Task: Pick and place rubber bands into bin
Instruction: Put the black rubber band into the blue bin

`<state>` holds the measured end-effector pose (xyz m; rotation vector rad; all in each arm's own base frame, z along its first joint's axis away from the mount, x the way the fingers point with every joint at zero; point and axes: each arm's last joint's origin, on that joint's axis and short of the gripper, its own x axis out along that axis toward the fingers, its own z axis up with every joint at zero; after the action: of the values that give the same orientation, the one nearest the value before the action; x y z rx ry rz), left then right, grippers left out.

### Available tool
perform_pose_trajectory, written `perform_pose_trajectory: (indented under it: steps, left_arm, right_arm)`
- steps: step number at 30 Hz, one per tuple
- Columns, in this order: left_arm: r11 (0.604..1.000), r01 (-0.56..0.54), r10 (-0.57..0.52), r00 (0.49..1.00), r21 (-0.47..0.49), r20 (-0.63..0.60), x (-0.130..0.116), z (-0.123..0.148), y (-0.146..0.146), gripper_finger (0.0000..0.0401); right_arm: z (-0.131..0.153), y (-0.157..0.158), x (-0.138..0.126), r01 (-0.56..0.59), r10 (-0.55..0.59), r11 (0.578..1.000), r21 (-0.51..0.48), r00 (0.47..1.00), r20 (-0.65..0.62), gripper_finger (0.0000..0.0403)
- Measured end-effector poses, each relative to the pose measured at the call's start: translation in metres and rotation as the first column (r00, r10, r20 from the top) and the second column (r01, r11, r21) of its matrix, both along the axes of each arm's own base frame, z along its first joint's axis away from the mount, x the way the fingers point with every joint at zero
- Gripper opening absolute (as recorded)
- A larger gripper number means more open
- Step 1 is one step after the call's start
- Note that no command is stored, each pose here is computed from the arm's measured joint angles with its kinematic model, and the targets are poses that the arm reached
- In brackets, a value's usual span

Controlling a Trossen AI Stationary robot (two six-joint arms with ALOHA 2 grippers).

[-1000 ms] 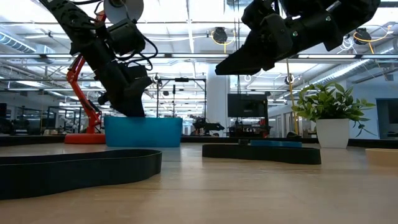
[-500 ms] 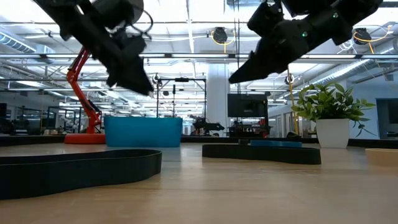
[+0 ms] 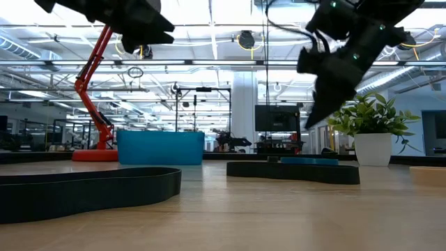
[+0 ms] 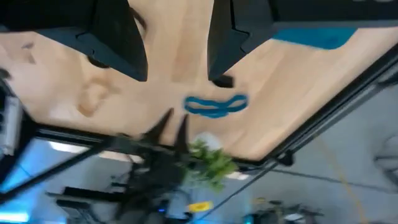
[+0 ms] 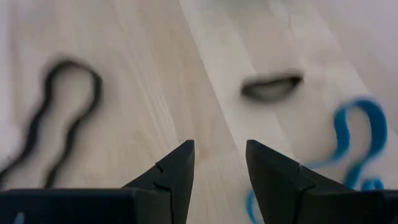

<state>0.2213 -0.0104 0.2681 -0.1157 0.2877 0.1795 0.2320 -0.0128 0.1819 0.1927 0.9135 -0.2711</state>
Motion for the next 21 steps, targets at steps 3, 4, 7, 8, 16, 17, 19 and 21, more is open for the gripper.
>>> perform_pose_trajectory:
  steps: [3,4,7,8,16,17,19,21]
  left_arm:
    - [0.999,0.032,-0.032,0.999,0.013,-0.007,0.000,-0.001,-0.007,0.0175]
    - [0.999,0.038,-0.037,0.999,0.013,-0.009,0.001,-0.002,-0.008,0.0175]
    - [0.999,0.052,-0.052,0.999,0.008,-0.014,0.001,-0.003,-0.012,0.0175]
    - [0.998,0.059,-0.059,0.998,0.013,-0.011,0.000,-0.002,-0.013,0.0175]
    - [0.995,0.055,-0.063,0.994,0.085,0.095,-0.026,0.002,-0.024,0.0175]
    - [0.995,0.061,-0.071,0.990,0.084,0.123,-0.030,0.000,-0.025,0.0175]
    - [0.994,0.073,-0.086,0.982,0.081,0.166,-0.038,-0.008,-0.026,0.0175]
    - [0.994,0.079,-0.093,0.976,0.078,0.196,-0.044,-0.015,-0.026,0.0175]
  right_arm:
    - [-0.003,0.000,-0.003,-0.030,0.029,0.999,-0.020,0.998,-0.051,0.0141]
    - [-0.002,0.000,-0.003,-0.039,0.038,0.999,-0.026,0.998,-0.044,0.0141]
    - [-0.002,0.000,-0.002,-0.044,0.043,0.999,-0.030,0.998,-0.037,0.0141]
    - [-0.002,0.000,-0.002,-0.048,0.047,0.998,-0.032,0.998,-0.038,0.0141]
    - [-0.002,0.001,-0.003,-0.071,0.069,0.996,-0.044,0.997,-0.047,0.0141]
    - [-0.002,0.001,-0.003,-0.077,0.074,0.996,-0.050,0.996,-0.046,0.0141]
    - [0.000,0.000,-0.001,-0.097,0.095,0.993,-0.069,0.995,-0.029,0.0141]
    - [0.002,-0.001,0.003,-0.101,0.103,0.991,-0.086,0.995,0.013,0.0141]
